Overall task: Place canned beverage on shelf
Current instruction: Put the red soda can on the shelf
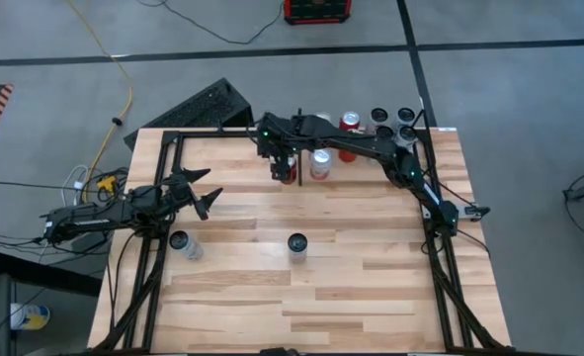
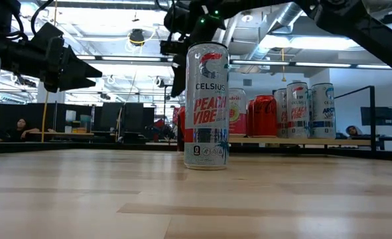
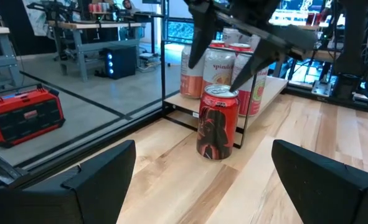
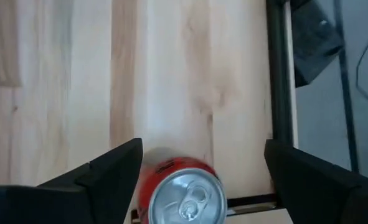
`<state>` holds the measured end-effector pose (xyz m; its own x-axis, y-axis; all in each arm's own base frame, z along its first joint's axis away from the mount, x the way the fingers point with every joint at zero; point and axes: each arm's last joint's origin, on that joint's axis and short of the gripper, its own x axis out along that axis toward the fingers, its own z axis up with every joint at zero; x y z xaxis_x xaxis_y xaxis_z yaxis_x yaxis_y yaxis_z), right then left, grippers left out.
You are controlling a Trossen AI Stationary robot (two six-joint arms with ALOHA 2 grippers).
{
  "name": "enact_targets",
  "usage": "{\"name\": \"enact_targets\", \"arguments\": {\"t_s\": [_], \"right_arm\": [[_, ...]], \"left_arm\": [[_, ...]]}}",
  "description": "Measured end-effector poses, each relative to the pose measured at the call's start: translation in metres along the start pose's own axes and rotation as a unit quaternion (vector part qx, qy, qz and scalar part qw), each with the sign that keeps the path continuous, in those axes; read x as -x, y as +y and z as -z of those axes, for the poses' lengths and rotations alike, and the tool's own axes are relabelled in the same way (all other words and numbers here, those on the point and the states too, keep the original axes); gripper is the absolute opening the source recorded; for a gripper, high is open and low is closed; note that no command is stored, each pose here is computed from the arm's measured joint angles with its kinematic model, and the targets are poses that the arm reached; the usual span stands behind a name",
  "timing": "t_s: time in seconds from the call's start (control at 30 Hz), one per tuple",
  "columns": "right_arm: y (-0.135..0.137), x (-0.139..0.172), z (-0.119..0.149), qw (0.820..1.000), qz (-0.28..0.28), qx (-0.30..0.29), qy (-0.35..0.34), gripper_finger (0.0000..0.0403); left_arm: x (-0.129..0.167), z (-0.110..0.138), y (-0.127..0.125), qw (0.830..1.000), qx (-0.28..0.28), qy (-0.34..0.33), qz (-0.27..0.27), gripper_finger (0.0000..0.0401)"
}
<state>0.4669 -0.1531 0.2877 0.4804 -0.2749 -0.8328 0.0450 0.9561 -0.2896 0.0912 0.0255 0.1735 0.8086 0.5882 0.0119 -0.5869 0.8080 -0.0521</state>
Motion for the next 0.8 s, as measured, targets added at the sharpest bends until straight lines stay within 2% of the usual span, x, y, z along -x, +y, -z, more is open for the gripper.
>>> {"name": "enact_targets", "arguments": {"t_s": [0.1, 0.2, 0.33, 0.47, 0.53, 0.6, 0.67, 0.7, 0.8], "right_arm": [[-0.005, -0.001, 0.0, 1.0, 0.02, 0.003, -0.002, 0.0362], [-0.009, 0.0, -0.002, 0.998, 0.068, 0.015, -0.001, 0.0356], [-0.012, 0.002, -0.006, 0.992, 0.124, 0.028, -0.002, 0.0324], [-0.006, -0.012, -0.005, 0.986, 0.151, 0.054, 0.032, 0.0239], [-0.001, -0.019, -0.001, 0.979, 0.176, 0.074, 0.069, 0.0175], [0.004, -0.025, -0.006, 0.972, 0.204, 0.097, 0.072, 0.01], [0.005, -0.023, -0.005, 0.968, 0.203, 0.118, 0.084, 0.0034], [0.008, -0.024, -0.005, 0.967, 0.199, 0.129, 0.088, 0.002], [0.01, -0.027, -0.006, 0.967, 0.2, 0.132, 0.085, 0.0023]], "left_arm": [[0.0, 0.0, 0.0, 1.0, 0.0, 0.0, 0.0, 0.0361], [0.0, 0.0, 0.0, 1.0, 0.0, 0.0, 0.0, 0.0361], [0.0, 0.0, 0.0, 1.0, 0.0, 0.0, 0.0, 0.0361], [0.0, 0.0, 0.0, 1.0, 0.0, 0.0, 0.0, 0.0361], [0.0, 0.0, 0.0, 1.0, 0.0, 0.0, 0.0, 0.0361], [0.0, 0.0, 0.0, 1.0, 0.0, 0.0, 0.0, 0.0361], [0.0, 0.0, 0.0, 1.0, 0.0, 0.0, 0.0, 0.0361], [0.0, 0.0, 0.0, 1.0, 0.0, 0.0, 0.0, 0.0361], [0.0, 0.0, 0.0, 1.0, 0.0, 0.0, 0.0, 0.0361]]}}
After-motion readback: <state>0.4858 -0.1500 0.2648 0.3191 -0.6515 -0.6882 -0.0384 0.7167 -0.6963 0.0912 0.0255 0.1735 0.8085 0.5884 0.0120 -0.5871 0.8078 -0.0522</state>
